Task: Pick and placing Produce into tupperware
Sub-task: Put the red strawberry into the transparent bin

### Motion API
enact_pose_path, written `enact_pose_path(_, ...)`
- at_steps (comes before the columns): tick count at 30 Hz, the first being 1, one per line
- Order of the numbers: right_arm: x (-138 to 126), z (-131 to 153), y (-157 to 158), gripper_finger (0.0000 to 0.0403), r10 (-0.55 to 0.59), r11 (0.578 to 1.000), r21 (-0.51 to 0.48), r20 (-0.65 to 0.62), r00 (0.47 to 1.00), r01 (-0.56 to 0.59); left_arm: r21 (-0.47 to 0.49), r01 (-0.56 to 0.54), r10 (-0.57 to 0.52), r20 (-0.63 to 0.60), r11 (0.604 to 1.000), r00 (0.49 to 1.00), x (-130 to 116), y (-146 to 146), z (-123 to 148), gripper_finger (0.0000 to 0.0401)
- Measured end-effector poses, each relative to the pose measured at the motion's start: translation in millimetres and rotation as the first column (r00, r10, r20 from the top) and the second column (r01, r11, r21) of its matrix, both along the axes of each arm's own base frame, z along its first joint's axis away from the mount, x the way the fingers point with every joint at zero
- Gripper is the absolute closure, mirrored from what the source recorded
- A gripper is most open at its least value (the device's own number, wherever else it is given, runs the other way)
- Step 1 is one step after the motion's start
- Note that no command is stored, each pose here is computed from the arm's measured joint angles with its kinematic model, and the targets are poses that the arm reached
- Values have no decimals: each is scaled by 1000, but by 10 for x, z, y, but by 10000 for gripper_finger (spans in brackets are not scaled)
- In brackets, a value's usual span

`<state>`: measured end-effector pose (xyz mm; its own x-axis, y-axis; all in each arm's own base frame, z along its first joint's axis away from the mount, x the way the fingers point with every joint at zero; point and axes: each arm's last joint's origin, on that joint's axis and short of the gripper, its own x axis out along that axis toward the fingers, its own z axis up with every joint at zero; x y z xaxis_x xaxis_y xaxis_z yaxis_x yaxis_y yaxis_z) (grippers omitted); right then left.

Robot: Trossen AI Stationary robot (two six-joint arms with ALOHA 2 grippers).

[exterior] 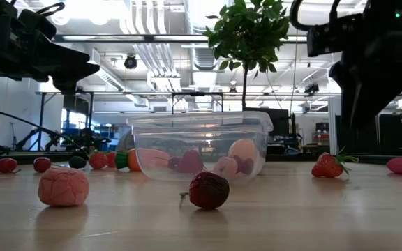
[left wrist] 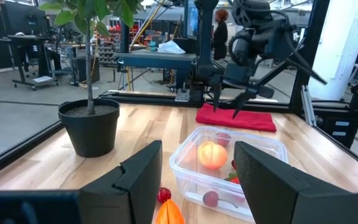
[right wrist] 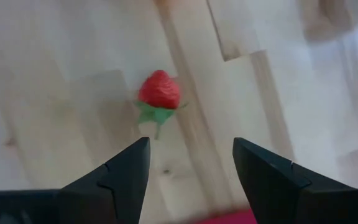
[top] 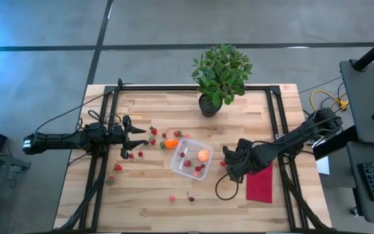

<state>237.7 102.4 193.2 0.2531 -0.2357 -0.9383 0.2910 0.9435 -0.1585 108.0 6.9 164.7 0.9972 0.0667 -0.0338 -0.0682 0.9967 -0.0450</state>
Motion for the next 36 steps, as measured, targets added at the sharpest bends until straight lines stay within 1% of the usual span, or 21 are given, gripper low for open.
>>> enact_pose_path(2, -7, -9, -11, 180, 4, 1000, -7, -9, 1000, -4, 0, 0, 0, 0, 1000, 1000, 0, 0, 0, 214)
enact_pose_path(8, -10, -13, -11, 180, -60, 998, 15, 4, 998, 60, 0, 0, 0, -2, 1000, 1000, 1, 0, -1, 214)
enact_pose_path(12, -11, -14, -8, 180, -73, 997, 28, 1, 997, 73, 0, 0, 0, -1, 1000, 1000, 0, 0, -1, 214)
enact_pose_path(15, 0, -17, -1, 179, -126, 991, 55, 23, 992, 125, 0, 0, 0, -2, 1000, 1000, 1, 0, -1, 214)
enact_pose_path(17, 26, -40, 13, 179, -98, 993, 73, 50, 994, 94, 0, 0, 0, -1, 1000, 1000, 1, 0, -1, 214)
enact_pose_path(21, 92, -70, 48, 179, 54, 996, 72, 96, 994, -61, 0, 0, 0, -1, 1000, 1000, 0, 0, -1, 214)
enact_pose_path(23, 96, -92, 50, 179, 112, 992, 51, 82, 990, -117, 0, 0, 0, -1, 1000, 1000, 1, 0, -1, 214)
enact_pose_path(25, 98, -124, 50, 179, 147, 988, 34, 61, 987, -150, 0, 0, 0, -1, 1000, 1000, 0, 0, -2, 214)
enact_pose_path(27, 86, -168, 44, 179, 166, 986, 24, 43, 985, -167, 0, 0, 0, -1, 1000, 1000, 0, 0, -1, 214)
enact_pose_path(31, 71, -255, 31, 179, 167, 986, 15, 12, 986, -167, 0, 0, 0, -1, 1000, 1000, 1, 0, -1, 214)
enact_pose_path(36, 130, -251, 56, 179, 167, 985, 33, 80, 983, -170, 0, 0, 0, -4, 1000, 1000, 2, 0, -4, 214)
